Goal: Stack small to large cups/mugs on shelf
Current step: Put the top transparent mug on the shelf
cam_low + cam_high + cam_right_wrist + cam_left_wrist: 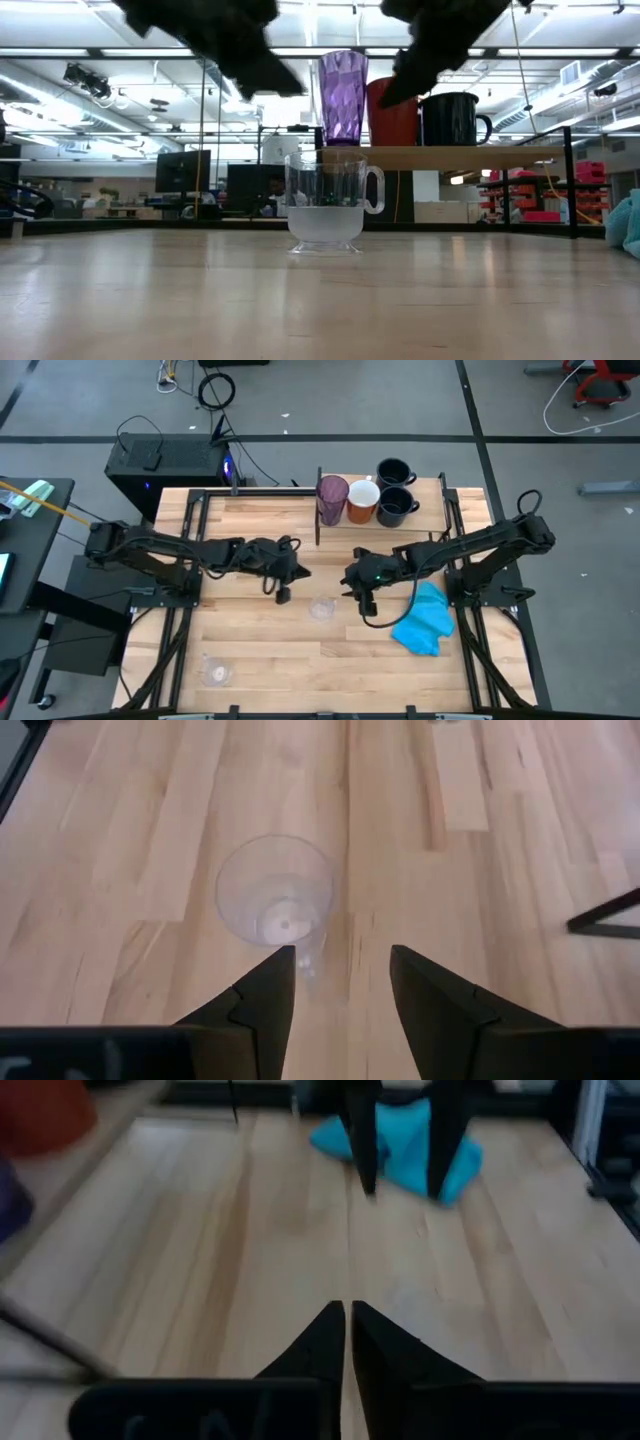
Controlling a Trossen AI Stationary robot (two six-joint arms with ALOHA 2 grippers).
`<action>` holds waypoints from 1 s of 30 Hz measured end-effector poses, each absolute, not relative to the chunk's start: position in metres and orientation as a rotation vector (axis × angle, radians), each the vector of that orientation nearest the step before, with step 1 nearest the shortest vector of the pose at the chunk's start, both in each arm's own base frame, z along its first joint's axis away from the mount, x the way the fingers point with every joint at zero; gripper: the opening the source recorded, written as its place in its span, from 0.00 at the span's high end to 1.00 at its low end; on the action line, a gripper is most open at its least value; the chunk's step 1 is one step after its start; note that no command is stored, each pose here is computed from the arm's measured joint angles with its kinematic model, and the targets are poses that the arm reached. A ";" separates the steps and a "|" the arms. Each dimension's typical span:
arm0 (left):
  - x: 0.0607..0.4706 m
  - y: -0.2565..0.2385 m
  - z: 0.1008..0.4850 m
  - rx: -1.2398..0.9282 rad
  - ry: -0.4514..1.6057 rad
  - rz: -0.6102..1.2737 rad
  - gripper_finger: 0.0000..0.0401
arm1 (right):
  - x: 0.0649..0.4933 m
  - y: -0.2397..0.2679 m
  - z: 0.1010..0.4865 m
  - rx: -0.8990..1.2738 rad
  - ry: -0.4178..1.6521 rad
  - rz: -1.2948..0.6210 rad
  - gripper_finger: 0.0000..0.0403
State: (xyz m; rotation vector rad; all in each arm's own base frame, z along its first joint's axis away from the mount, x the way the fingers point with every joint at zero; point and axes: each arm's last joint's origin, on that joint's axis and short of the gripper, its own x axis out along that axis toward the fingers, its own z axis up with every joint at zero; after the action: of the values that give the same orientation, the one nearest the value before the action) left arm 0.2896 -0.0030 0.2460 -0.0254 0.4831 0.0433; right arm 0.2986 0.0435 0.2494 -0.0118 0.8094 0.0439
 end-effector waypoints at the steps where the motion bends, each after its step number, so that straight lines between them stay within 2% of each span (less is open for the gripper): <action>1: 0.286 -0.003 0.247 -0.025 0.492 0.042 0.94 | 0.299 0.044 0.248 -0.011 0.813 0.047 0.57; 6: 0.282 -0.007 0.260 -0.021 0.433 0.037 0.99 | 0.305 0.045 0.243 -0.014 0.813 0.069 0.57; 16: 0.277 -0.010 0.258 -0.044 0.472 0.045 0.90 | 0.324 0.048 0.221 -0.063 0.799 0.103 0.57; 30: 0.274 -0.010 0.254 -0.069 0.523 0.053 0.97 | 0.331 0.050 0.202 -0.073 0.854 0.126 0.57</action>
State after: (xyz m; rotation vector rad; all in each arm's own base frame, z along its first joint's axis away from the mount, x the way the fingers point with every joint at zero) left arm 0.2743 -0.0101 0.2539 -0.0694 0.5227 0.0533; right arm 0.3313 0.0499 0.2020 -0.0733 0.8544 0.1258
